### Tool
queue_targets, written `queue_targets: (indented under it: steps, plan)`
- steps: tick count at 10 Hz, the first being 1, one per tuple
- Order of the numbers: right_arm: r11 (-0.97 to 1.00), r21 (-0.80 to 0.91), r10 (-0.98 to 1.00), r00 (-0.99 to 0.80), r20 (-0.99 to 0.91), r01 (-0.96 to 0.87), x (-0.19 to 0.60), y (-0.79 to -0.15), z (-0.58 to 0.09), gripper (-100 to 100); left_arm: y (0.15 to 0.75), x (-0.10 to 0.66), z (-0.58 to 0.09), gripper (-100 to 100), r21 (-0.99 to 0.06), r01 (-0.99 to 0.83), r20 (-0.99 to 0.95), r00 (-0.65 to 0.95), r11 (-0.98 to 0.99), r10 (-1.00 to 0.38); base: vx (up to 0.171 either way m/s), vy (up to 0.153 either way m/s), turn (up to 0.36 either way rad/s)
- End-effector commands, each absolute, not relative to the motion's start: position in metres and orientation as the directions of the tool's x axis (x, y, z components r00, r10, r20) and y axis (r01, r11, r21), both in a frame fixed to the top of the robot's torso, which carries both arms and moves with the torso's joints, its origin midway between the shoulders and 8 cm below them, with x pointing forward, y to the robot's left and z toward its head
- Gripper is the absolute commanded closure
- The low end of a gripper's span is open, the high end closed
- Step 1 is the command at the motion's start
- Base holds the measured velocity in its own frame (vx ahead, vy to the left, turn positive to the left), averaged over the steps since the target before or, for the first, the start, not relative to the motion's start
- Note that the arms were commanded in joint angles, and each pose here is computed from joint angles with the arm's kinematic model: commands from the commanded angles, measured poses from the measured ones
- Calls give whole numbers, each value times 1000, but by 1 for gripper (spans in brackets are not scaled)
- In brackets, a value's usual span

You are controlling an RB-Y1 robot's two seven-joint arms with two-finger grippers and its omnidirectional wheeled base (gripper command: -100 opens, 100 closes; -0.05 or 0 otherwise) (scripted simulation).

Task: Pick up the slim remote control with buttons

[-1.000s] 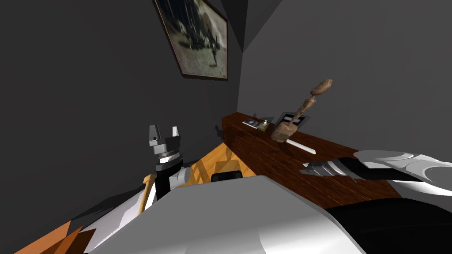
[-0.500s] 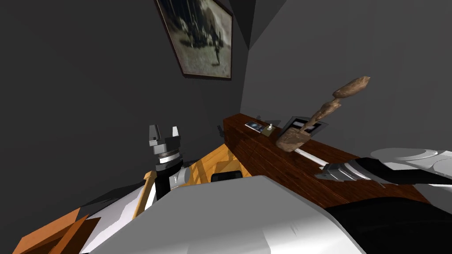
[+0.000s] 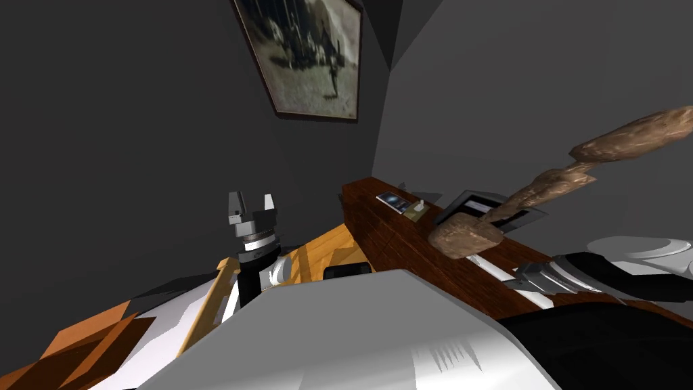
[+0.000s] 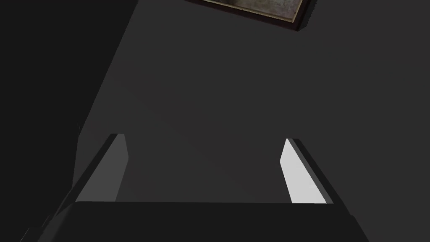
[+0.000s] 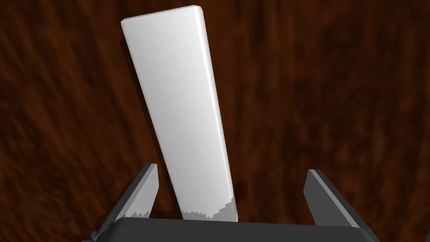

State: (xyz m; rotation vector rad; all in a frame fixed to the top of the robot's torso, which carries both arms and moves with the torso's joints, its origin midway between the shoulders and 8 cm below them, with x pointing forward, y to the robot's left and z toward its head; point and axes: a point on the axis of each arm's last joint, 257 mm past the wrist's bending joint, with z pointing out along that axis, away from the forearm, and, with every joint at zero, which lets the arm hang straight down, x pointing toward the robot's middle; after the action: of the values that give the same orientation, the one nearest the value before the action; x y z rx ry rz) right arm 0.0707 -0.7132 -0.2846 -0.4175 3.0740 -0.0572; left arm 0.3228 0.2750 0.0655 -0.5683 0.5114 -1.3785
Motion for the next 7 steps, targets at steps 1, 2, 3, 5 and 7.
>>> queue_targets:
  steps: [1,2,3,5,7]
  plan:
    - [966,-27,-256,-967,-4,-256,47,-710,-300,-100,275,323,65,0,-646,757,-7,125,100,-992,96,-199,155]
    - [965,-31,-262,-965,-16,-261,58,-709,-295,-100,275,323,65,0,-646,757,-7,125,100,-992,39,-91,38]
    - [965,-33,-261,-965,-14,-260,57,-709,-296,0,275,323,65,0,-646,757,-7,125,100,-992,8,-18,0]
    - [955,-35,-296,-955,-17,-295,51,-706,-312,-100,275,323,65,0,-646,757,-7,125,100,-992,114,-15,-172]
    - [955,-34,-296,-955,-17,-296,51,-706,-313,-100,275,323,65,0,-646,757,-7,125,100,-992,78,8,-53]
